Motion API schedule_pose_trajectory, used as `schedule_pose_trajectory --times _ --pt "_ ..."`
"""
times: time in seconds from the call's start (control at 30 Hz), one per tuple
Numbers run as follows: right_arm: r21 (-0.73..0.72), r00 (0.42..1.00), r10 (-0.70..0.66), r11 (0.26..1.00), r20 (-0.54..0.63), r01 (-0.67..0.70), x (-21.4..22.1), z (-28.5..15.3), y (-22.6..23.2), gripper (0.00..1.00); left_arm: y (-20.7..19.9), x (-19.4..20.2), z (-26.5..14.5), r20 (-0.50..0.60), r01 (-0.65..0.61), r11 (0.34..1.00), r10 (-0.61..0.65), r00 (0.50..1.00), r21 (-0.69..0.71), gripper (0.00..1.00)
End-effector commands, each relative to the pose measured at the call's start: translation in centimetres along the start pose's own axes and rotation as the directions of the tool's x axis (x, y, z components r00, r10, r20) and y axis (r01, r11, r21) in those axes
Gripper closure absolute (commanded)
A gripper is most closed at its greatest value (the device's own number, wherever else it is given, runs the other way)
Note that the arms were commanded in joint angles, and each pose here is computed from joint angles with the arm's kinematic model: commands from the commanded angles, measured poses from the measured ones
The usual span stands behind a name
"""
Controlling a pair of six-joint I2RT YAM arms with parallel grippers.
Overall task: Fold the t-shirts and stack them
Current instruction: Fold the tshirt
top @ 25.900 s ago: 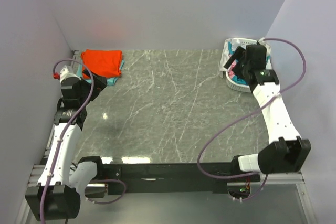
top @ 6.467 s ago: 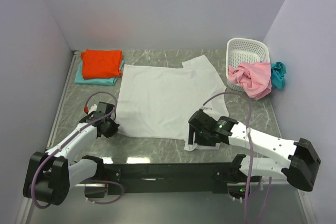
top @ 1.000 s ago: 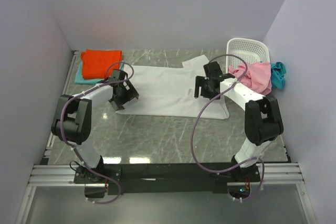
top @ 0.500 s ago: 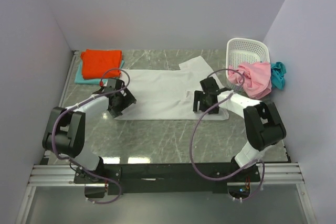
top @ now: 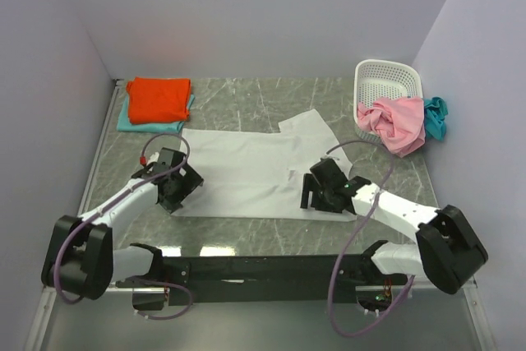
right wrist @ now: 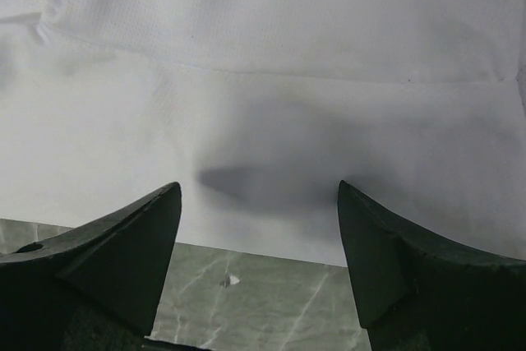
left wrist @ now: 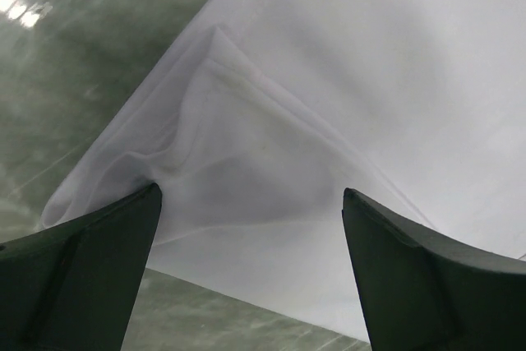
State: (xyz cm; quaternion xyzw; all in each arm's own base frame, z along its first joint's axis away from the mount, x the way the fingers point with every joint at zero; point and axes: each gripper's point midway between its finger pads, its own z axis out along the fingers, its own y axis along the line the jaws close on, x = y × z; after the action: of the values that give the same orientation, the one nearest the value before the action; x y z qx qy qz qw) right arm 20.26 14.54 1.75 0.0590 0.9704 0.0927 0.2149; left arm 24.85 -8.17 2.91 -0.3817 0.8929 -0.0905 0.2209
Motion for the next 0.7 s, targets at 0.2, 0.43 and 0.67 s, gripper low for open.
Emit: schedule_pose_trajectory --times 0.2,0.43,0.67 --pt "0.08 0.984 0.065 0.995 -0.166 -0.052 7.4 -1.8 -2.2 0.17 6.7 3.6 -2.1 -0.052 0.078 0.984 -0.087 0.995 -0.163 0.0" --pt "-0.026 0.98 0.09 0.995 -0.178 -0.096 8.7 -3.4 -0.3 0.17 5.5 3.2 -3.1 -0.026 0.097 0.993 -0.099 0.995 -0.067 0.01" --pt "-0.015 0.998 0.062 0.998 0.022 -0.061 2.6 -6.6 1.1 0.09 2.7 0.5 -5.4 0.03 0.078 0.997 -0.078 0.997 -0.016 0.01"
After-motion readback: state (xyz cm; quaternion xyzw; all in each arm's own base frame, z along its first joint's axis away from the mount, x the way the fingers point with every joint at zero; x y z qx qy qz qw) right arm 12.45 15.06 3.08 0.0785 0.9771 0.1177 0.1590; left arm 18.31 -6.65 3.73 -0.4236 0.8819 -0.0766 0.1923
